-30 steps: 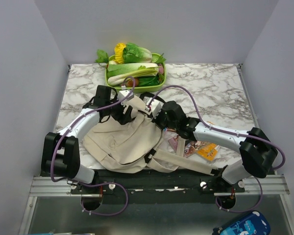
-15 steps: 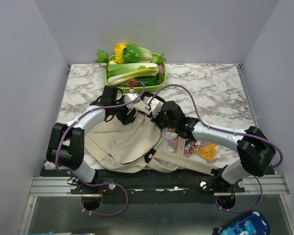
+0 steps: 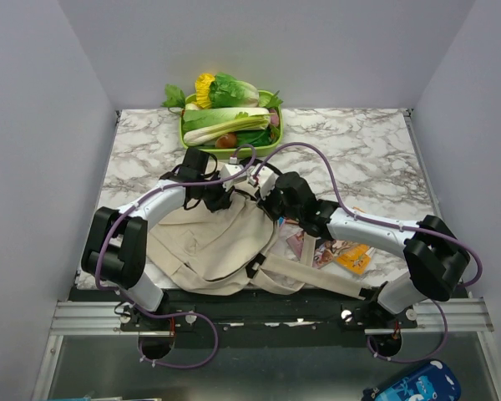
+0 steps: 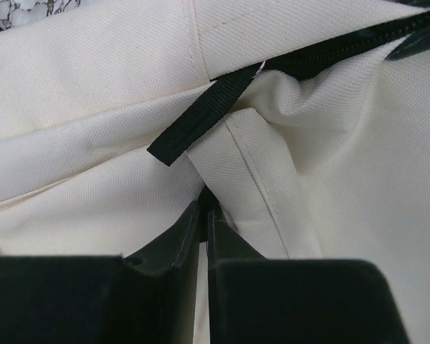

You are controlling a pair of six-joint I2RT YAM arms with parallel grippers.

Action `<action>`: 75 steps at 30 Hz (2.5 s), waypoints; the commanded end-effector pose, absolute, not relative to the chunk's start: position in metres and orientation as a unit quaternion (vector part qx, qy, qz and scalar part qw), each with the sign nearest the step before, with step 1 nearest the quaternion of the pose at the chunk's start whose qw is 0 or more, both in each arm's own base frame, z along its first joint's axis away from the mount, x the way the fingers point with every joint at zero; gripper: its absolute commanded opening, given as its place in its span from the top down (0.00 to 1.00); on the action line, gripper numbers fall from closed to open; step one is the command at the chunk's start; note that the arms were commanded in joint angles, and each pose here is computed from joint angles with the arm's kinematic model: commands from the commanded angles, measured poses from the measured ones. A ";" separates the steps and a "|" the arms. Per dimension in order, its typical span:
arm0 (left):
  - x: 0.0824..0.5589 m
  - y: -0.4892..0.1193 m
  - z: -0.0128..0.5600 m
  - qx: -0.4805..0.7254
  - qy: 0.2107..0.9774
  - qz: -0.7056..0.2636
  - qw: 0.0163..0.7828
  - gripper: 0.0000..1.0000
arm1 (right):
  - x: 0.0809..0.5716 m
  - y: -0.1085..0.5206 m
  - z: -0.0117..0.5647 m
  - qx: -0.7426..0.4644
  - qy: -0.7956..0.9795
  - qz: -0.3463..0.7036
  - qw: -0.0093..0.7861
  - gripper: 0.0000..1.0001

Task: Pack the student bag
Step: Unzip the student bag at the center of the board.

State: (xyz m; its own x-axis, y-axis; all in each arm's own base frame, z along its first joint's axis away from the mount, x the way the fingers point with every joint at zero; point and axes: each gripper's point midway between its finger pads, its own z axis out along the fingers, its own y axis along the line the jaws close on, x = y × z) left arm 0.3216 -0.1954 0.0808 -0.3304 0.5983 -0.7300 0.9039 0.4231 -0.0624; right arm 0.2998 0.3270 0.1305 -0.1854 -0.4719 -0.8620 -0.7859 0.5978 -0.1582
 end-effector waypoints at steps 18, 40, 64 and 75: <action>0.320 -0.158 0.106 0.484 0.789 -0.139 0.352 1.00 | 0.334 0.290 0.122 -0.318 0.800 0.138 0.490 0.99; 0.320 -0.202 0.128 0.436 0.779 -0.218 0.394 0.96 | 0.330 0.317 0.178 -0.319 0.743 0.230 0.542 0.40; 0.307 -0.182 0.117 0.447 0.791 -0.166 0.384 0.99 | 0.323 0.393 0.140 -0.424 0.700 0.341 0.462 0.40; 0.308 -0.183 0.119 0.445 0.791 -0.167 0.386 0.99 | 0.321 0.387 0.112 -0.432 0.719 0.326 0.436 0.61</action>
